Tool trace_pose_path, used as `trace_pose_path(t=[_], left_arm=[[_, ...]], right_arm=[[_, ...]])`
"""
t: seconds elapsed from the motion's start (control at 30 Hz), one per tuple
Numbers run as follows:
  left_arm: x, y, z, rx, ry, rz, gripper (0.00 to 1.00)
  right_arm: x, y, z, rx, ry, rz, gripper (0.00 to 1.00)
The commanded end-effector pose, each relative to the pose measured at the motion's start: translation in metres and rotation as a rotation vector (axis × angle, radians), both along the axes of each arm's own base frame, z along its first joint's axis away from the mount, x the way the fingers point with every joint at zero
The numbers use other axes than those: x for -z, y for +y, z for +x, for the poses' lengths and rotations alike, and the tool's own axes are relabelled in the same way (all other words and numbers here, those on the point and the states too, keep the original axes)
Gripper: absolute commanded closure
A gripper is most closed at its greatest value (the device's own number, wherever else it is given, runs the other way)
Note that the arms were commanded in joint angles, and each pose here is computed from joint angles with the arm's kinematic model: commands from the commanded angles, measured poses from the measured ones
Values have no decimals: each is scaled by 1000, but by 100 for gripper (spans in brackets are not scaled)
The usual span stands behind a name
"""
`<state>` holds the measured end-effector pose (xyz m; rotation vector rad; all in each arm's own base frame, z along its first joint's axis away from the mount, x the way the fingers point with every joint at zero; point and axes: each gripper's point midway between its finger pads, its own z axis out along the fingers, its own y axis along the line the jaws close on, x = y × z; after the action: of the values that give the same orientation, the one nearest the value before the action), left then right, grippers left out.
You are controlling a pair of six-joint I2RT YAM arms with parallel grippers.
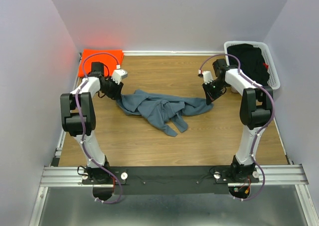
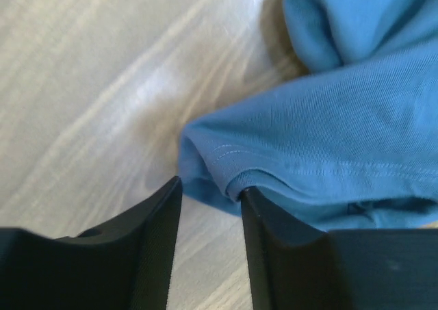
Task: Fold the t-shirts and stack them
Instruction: Flatten out the tshirt
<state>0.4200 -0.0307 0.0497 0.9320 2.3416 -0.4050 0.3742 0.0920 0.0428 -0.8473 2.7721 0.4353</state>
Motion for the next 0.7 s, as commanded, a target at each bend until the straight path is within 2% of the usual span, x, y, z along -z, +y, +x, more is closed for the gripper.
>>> trace_pose_path(t=[0.0, 0.1, 0.17, 0.27, 0.37, 0.47, 0.5, 0.6, 0.67], left_arm=[[-12, -2, 21, -21, -56, -7, 58], [-10, -1, 26, -37, -50, -13, 76], [-10, -1, 29, -41, -53, -14, 83], [-16, 1, 36, -54, -56, -14, 100], [-40, 7, 45, -61, -100, -25, 100], [-89, 20, 54, -78, -167, -33, 100], [-123, 24, 63, -82, -238, -42, 100], [-175, 39, 65, -108, -317, -59, 100], [-228, 43, 70, -119, -428, -59, 100]], right_arm=[[0, -5, 5, 5, 2, -22, 99], [-2, -5, 7, 8, -4, -22, 99], [-5, -4, 10, 8, -15, -19, 99], [-18, -7, 19, 15, -61, -30, 100], [-36, -14, 33, 34, -121, -40, 100], [-68, -26, 55, 60, -224, -43, 99], [-78, -32, 61, 69, -255, -53, 99], [-125, -43, 83, 78, -394, -63, 99], [-152, -49, 92, 87, -470, -75, 99]])
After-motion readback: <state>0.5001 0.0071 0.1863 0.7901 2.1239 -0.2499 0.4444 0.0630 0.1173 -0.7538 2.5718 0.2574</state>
